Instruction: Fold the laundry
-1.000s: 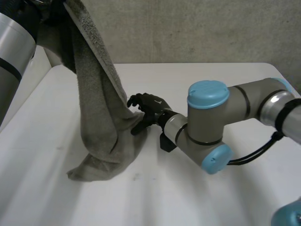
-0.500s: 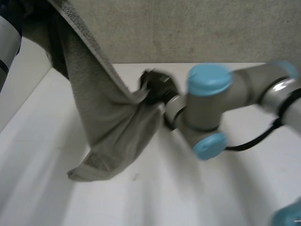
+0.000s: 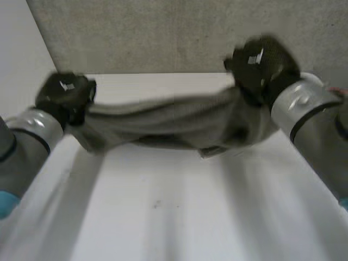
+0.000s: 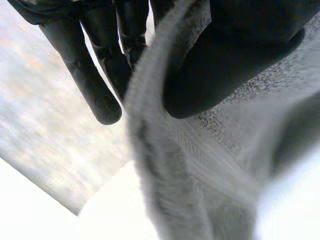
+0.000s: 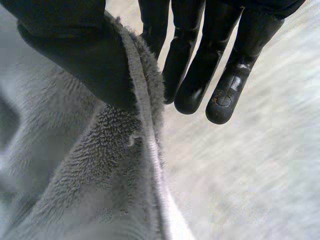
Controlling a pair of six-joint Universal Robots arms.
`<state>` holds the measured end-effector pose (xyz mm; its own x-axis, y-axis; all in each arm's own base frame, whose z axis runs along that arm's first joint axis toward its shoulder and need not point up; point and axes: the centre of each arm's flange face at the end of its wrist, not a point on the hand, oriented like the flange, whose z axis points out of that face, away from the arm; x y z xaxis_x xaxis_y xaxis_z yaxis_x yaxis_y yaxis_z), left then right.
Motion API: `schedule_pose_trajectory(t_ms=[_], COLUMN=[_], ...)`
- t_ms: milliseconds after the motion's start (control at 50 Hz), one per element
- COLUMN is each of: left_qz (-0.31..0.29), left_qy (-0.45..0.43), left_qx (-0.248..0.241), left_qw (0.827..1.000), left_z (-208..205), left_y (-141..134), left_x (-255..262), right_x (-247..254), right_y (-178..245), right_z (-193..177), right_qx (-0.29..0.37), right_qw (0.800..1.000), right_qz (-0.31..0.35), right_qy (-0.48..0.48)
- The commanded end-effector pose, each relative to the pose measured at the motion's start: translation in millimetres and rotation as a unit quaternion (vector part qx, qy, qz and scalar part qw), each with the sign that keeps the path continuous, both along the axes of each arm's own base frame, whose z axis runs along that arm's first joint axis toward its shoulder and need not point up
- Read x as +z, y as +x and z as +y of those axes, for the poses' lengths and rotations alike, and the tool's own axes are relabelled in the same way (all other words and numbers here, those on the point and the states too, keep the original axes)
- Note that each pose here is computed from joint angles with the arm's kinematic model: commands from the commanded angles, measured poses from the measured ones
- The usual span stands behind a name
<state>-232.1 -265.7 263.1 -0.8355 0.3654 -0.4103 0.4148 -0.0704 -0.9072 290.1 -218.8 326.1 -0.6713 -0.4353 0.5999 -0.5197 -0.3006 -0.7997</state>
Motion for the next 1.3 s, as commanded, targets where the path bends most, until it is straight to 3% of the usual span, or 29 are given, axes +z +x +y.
schedule_pose_trajectory(t_ms=[20, 40, 80, 120, 220, 280, 320, 340, 380, 400, 440, 460, 500, 520, 560, 580, 620, 660, 680, 720, 740, 760, 780, 820, 880, 1000, 1140, 1300], left_qz=[-0.079, -0.114, -0.135, -0.149, -0.16, -0.148, -0.119, -0.119, -0.07, -0.07, -0.004, -0.004, 0.073, 0.074, 0.132, 0.132, 0.142, 0.126, 0.125, 0.1, 0.1, 0.085, 0.084, 0.056, 0.034, -0.002, -0.057, -0.081], left_qy=[0.095, 0.12, 0.134, 0.14, 0.136, 0.089, -0.005, -0.005, -0.136, -0.137, -0.282, -0.283, -0.401, -0.402, -0.465, -0.465, -0.457, -0.403, -0.403, -0.335, -0.335, -0.299, -0.299, -0.23, -0.17, -0.056, -0.013, -0.018], left_qx=[-0.032, -0.044, -0.051, -0.056, -0.064, -0.065, -0.054, -0.054, -0.035, -0.035, -0.015, -0.015, 0.0, 0.0, 0.014, 0.014, 0.017, 0.014, 0.014, 0.014, 0.014, 0.01, 0.01, 0.001, -0.02, -0.046, -0.042, -0.025], left_qw=[0.992, 0.985, 0.98, 0.977, 0.976, 0.983, 0.991, 0.991, 0.988, 0.988, 0.959, 0.959, 0.913, 0.913, 0.875, 0.875, 0.878, 0.906, 0.906, 0.937, 0.937, 0.95, 0.951, 0.972, 0.985, 0.997, 0.997, 0.996], left_z=[12.0, 13.9, 13.7, 12.8, -3.2, -24.9, -57.4, -57.5, -89.5, -89.7, -108.9, -109.0, -110.7, -110.7, -104.5, -104.5, -103.4, -104.7, -104.7, -106.3, -106.3, -105.3, -105.3, -98.9, -86.7, -61.7, -51.0, -46.2], left_y=[-0.7, -0.8, -1.0, -1.3, -9.4, -21.5, -35.2, -35.2, -47.1, -47.1, -52.9, -52.9, -49.1, -49.1, -37.7, -37.7, -34.7, -31.7, -31.7, -27.1, -27.1, -24.1, -24.1, -18.1, -15.3, -9.8, -0.7, 16.5], left_x=[-42.9, -56.6, -67.0, -73.3, -88.1, -80.4, -51.8, -51.6, 3.0, 3.3, 67.7, 68.1, 121.4, 121.7, 155.7, 155.8, 154.6, 128.8, 128.7, 91.5, 91.3, 70.1, 69.9, 25.2, -18.4, -96.0, -128.1, -117.0], right_x=[-78.1, -78.3, -99.3, -108.2, -121.3, -116.0, -91.5, -91.3, -43.0, -42.7, 14.2, 14.5, 66.0, 66.3, 86.3, 86.3, 74.0, 63.1, 63.0, 34.1, 33.9, 16.1, -1.4, -17.8, -52.4, -132.8, -176.0, -173.0], right_y=[-7.1, -7.1, -6.7, -4.2, 11.6, 25.6, 40.4, 40.4, 54.5, 54.5, 61.3, 61.3, 57.8, 57.7, 51.6, 51.5, 49.1, 49.4, 49.4, 49.3, 49.3, 48.9, 49.5, 49.8, 45.7, 38.0, 30.2, 3.1], right_z=[10.4, 10.4, 10.6, 6.6, -21.1, -44.9, -72.8, -72.9, -103.8, -103.9, -118.3, -118.4, -112.5, -112.4, -103.1, -103.1, -100.0, -97.5, -97.5, -93.2, -93.2, -90.8, -86.7, -83.0, -78.8, -66.0, -66.2, -85.8], right_qx=[0.006, 0.006, 0.021, 0.023, 0.016, 0.008, -0.01, -0.01, -0.044, -0.044, -0.066, -0.066, -0.074, -0.074, -0.076, -0.076, -0.057, -0.046, -0.046, -0.026, -0.026, -0.015, 0.003, 0.021, 0.051, 0.097, 0.088, 0.005], right_qw=[0.967, 0.966, 0.951, 0.948, 0.96, 0.973, 0.989, 0.989, 0.995, 0.995, 0.973, 0.973, 0.929, 0.929, 0.899, 0.899, 0.911, 0.923, 0.923, 0.949, 0.949, 0.962, 0.971, 0.978, 0.988, 0.992, 0.988, 0.972], right_qz=[0.184, 0.184, 0.227, 0.233, 0.213, 0.186, 0.138, 0.138, 0.058, 0.057, -0.04, -0.04, -0.126, -0.126, -0.166, -0.166, -0.141, -0.124, -0.123, -0.082, -0.081, -0.058, -0.036, -0.016, 0.02, 0.082, 0.086, -0.088], right_qy=[0.178, 0.179, 0.211, 0.215, 0.183, 0.134, 0.054, 0.054, -0.075, -0.076, -0.219, -0.219, -0.339, -0.339, -0.399, -0.399, -0.384, -0.362, -0.362, -0.303, -0.302, -0.268, -0.236, -0.207, -0.145, -0.001, 0.098, 0.22])
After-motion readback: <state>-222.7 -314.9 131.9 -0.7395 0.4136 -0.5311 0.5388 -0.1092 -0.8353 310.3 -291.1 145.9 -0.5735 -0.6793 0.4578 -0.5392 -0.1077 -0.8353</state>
